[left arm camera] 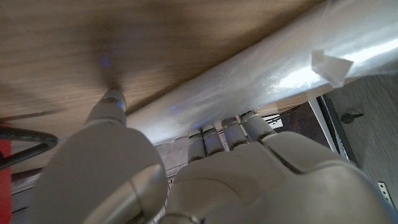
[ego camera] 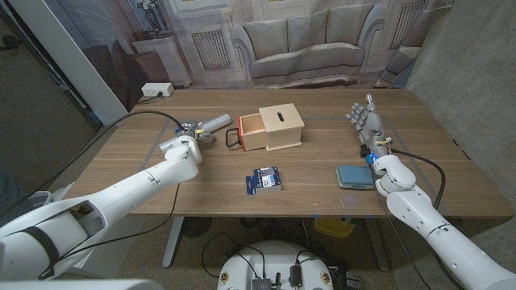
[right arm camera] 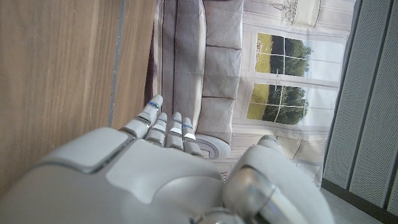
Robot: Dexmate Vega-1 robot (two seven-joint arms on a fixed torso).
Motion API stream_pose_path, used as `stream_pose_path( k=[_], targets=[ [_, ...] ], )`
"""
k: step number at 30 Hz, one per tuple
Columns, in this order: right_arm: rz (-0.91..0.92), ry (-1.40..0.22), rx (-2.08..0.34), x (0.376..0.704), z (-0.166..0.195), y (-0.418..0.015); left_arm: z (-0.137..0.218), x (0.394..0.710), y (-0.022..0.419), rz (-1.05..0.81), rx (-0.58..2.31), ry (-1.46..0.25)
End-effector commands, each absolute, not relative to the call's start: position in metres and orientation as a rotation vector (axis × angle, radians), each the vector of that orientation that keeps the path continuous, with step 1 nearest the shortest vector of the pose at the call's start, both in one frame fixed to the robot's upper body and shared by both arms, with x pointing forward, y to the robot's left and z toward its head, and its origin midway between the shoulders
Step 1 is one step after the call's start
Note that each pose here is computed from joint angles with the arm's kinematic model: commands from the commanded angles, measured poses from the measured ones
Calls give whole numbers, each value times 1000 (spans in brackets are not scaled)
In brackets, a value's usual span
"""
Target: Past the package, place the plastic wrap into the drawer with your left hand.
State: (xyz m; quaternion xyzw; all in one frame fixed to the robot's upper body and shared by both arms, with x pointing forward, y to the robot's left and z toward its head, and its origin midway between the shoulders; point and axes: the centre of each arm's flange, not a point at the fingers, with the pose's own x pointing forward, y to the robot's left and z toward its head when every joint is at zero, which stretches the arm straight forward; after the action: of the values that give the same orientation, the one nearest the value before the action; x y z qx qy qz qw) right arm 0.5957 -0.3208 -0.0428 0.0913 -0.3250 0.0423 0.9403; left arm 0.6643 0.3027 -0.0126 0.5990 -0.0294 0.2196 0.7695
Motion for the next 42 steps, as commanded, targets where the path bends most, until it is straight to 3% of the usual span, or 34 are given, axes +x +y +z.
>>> stream_pose_path(
  k=[1,42],
  targets=[
    [94,-664,193,594,-46,-321,-14,663,298,474,1306,-45],
    [115,-684,205,587,-45,-315,-1,654,308,494,1198,-39]
  ],
)
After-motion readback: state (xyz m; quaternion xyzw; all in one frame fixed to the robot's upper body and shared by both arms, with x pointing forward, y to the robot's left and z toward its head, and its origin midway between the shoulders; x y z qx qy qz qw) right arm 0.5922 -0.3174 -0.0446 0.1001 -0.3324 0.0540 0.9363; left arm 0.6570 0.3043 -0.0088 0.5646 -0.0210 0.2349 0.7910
